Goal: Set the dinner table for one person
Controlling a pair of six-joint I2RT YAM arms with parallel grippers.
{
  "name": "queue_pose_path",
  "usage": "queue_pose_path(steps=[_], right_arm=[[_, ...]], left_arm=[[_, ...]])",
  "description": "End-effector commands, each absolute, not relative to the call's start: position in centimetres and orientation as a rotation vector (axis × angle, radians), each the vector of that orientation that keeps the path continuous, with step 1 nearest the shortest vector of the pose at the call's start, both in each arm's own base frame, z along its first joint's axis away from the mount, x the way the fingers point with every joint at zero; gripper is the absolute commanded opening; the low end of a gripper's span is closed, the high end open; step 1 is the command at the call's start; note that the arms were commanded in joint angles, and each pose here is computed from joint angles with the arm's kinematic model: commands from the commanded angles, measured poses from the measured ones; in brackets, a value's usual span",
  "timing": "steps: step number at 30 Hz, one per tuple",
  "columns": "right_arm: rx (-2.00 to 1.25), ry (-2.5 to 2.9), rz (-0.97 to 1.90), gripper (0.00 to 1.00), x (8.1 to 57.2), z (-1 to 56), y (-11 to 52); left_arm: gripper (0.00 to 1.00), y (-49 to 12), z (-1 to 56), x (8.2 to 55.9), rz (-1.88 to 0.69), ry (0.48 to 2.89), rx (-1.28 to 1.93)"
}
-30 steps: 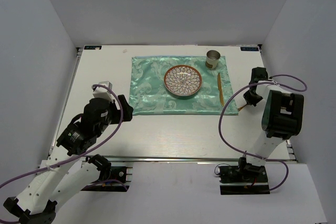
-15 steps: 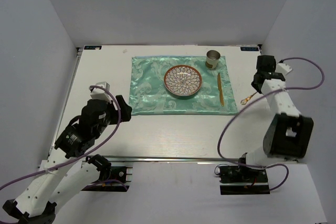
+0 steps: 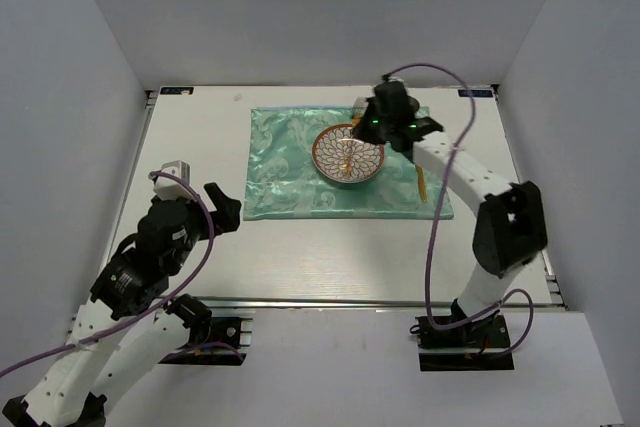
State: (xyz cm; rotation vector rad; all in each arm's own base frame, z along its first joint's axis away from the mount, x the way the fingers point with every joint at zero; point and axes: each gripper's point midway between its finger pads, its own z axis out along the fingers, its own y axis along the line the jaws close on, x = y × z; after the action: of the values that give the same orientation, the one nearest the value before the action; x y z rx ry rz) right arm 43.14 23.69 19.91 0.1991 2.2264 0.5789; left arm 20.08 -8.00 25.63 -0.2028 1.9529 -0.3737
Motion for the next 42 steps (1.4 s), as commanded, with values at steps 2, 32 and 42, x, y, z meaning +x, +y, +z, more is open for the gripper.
queue_pose_path(steps=[2,32,42], right_arm=[[0.205,2.184,0.797,0.00,42.0,22.2,35.6],[-0.089,2.484,0.677,0.00,43.3,7.3,47.6],[-0.076,2.498,0.674,0.00,43.3,6.4,47.4]], left_arm=[[0.98,-7.5,25.0,20.4,-0.333,1.970,-0.236],[0.98,-7.7,25.6,20.0,-0.373,1.940,-0.213],[0.98,-7.8,25.7,20.0,-0.378,1.938,-0.209]])
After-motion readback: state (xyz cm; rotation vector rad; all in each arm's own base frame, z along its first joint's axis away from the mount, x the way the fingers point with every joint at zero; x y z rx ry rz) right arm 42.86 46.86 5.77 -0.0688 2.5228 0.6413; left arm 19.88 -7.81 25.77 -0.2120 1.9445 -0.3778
